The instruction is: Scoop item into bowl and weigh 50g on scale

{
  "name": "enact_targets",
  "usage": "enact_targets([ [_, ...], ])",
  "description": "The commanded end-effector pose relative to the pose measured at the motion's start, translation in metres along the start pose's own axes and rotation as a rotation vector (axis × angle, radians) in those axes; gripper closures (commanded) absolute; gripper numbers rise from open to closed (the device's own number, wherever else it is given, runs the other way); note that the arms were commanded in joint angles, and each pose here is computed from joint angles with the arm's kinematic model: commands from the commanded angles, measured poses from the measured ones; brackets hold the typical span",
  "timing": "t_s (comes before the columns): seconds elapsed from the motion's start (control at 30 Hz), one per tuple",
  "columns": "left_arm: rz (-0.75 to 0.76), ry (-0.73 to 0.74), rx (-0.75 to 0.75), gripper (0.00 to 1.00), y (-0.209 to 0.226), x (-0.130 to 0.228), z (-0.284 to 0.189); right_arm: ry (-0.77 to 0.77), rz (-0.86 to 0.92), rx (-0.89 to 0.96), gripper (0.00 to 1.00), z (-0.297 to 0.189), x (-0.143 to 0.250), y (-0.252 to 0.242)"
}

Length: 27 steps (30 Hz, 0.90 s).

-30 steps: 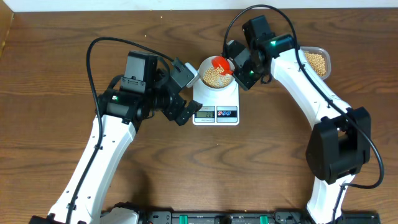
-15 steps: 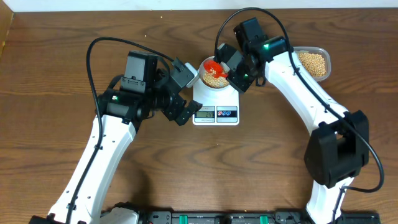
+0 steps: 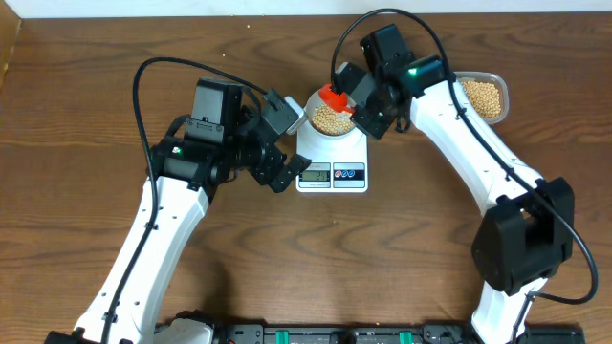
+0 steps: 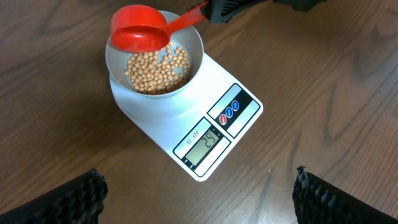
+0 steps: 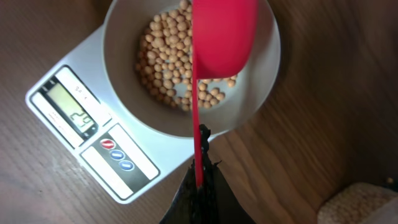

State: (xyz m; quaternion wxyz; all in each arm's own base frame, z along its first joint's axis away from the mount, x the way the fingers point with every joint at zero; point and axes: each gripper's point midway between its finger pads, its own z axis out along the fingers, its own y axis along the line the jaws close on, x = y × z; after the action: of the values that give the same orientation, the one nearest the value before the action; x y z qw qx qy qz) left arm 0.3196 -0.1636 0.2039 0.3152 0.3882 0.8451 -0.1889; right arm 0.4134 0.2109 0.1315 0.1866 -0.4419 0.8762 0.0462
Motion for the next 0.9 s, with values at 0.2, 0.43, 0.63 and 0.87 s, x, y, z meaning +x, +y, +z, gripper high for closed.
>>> enact_targets([
  [0.2, 0.004, -0.001, 0.014, 0.02, -0.003, 0.001, 0.001, -0.116, -0.063, -0.055, 0.99, -0.026, -0.024, 0.013],
  [0.43, 0.004, -0.001, 0.014, 0.02, -0.003, 0.001, 0.001, -0.283, -0.056, -0.090, 0.99, -0.079, -0.034, 0.003],
  [0.63, 0.004, -0.001, 0.014, 0.02, -0.003, 0.001, 0.001, -0.377, 0.047, 0.040, 0.99, -0.114, -0.029, -0.051],
  [0.87, 0.004, -0.001, 0.014, 0.02, -0.003, 0.001, 0.001, -0.403, 0.196, 0.141, 0.99, -0.127, 0.001, -0.115],
])
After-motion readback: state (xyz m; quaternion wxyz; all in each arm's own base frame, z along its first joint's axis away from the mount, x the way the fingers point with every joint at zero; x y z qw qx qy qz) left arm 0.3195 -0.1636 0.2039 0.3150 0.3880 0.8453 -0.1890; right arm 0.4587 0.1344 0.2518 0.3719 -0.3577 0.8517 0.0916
